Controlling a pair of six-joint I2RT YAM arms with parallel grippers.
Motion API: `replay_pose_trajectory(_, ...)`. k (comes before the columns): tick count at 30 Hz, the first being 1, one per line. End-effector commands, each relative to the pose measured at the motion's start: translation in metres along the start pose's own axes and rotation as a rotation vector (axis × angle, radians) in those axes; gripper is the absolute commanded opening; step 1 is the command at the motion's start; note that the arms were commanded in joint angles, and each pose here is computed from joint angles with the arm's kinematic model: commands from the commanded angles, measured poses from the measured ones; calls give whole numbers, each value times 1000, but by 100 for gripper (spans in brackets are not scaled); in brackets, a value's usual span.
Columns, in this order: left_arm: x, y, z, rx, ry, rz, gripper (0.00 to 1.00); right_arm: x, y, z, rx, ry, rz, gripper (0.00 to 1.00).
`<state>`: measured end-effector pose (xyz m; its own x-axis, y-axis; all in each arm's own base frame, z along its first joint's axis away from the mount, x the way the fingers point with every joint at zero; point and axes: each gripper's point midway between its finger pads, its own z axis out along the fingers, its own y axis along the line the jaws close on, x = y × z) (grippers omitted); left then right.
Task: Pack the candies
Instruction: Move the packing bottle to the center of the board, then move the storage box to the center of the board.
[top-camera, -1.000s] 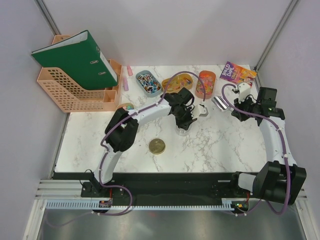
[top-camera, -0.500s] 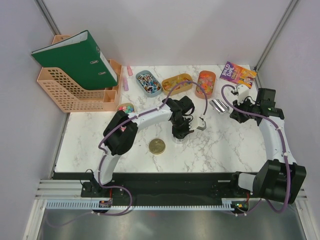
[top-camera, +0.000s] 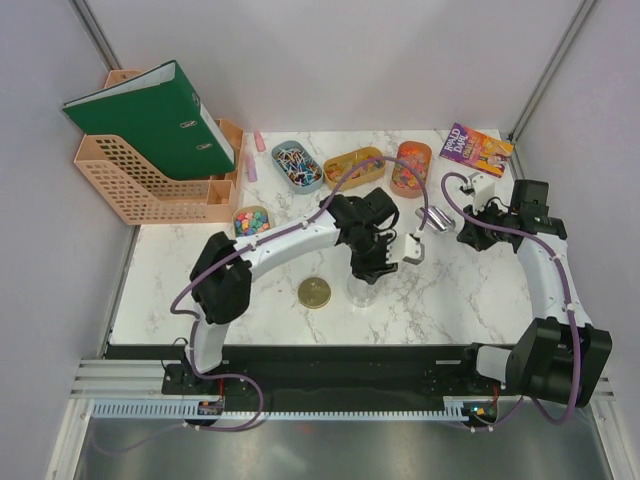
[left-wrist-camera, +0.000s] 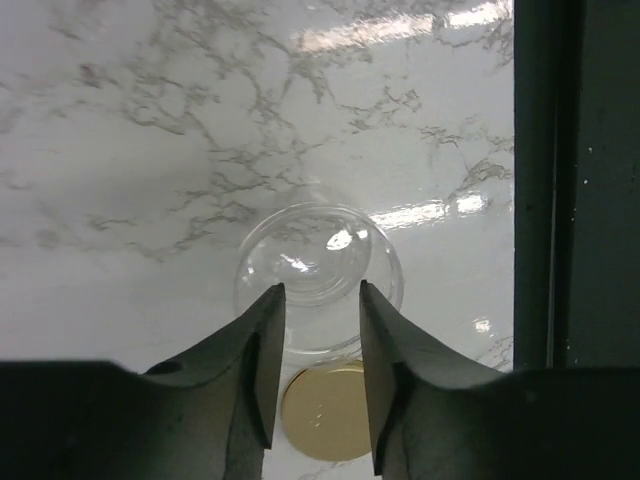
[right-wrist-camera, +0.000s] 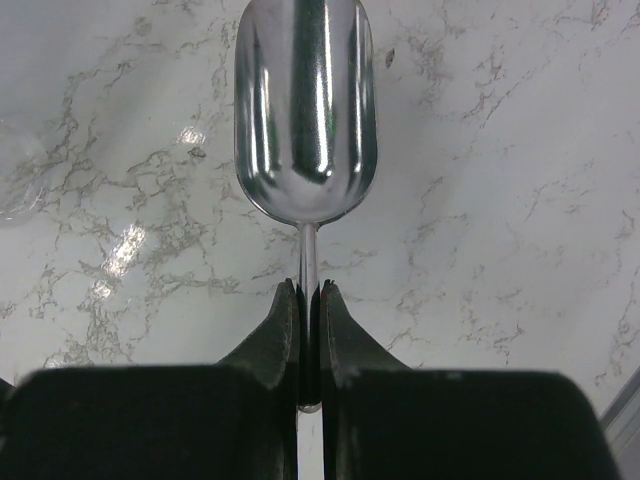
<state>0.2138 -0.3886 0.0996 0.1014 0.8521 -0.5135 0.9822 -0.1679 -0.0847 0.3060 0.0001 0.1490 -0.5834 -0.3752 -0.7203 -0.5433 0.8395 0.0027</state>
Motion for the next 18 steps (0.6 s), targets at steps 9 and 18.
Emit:
replay_pose_trajectory(9, 99, 107, -138, -490, 45, -481, 56, -28, -9, -1, -4, -73, -11, 0)
replay_pose_trajectory(18, 220, 140, -157, -628, 113, -1120, 52, -25, -7, 3, -19, -61, -14, 0)
